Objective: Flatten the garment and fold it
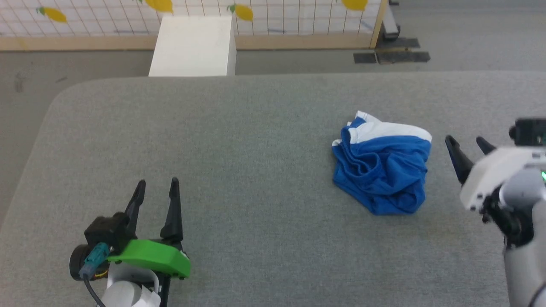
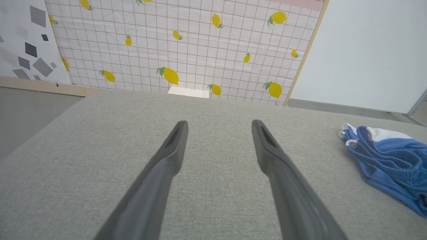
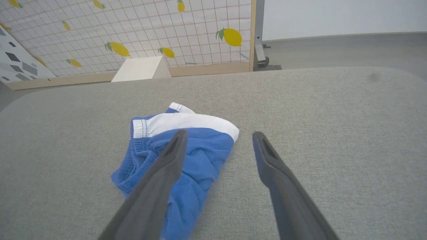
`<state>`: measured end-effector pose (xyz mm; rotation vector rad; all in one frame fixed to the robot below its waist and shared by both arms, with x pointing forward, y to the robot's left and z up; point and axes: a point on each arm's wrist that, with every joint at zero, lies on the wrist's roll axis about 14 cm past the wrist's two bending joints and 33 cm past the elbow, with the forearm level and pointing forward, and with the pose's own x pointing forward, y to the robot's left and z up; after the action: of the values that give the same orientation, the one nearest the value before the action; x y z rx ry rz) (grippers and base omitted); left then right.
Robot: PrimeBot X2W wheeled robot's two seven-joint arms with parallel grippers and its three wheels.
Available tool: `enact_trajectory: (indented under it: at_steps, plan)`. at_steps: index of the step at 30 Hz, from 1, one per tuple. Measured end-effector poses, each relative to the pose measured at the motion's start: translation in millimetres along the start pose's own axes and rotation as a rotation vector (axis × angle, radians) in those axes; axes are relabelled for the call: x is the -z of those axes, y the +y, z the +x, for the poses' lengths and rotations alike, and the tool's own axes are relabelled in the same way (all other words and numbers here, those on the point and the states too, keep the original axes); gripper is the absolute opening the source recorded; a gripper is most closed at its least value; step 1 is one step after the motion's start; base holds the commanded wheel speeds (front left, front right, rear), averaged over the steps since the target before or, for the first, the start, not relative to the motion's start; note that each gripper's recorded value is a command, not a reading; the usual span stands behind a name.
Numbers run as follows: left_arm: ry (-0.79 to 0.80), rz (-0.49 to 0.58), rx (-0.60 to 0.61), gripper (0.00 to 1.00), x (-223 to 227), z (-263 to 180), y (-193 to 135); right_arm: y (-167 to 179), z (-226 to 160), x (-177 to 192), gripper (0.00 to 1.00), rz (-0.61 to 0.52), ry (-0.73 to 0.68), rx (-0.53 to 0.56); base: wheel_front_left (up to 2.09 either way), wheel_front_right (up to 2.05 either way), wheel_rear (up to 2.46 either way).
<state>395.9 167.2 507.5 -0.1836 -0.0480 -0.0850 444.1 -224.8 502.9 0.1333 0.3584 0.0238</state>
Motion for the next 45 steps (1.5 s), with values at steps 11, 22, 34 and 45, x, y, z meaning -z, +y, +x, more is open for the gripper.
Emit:
enact_trajectory:
  at_steps: [11,22,34,45]
  plan:
    - [0.013,0.004,-0.018,1.00,10.7,22.7,8.9,7.5,54.6,53.5,1.00,-0.088,0.485,-0.001,0.00,0.00,0.00]
    - [0.054,0.006,-0.072,1.00,28.4,25.6,29.6,23.7,77.5,111.6,1.00,-0.104,0.694,-0.021,0.00,0.00,0.00]
    - [0.062,0.010,-0.071,1.00,29.7,23.4,32.5,33.0,81.0,107.1,0.00,-0.121,0.645,-0.052,0.00,0.00,0.00]
    - [0.016,0.000,-0.027,1.00,11.7,12.3,14.0,30.5,37.7,79.1,0.00,-0.207,0.578,-0.103,0.00,0.00,0.00]
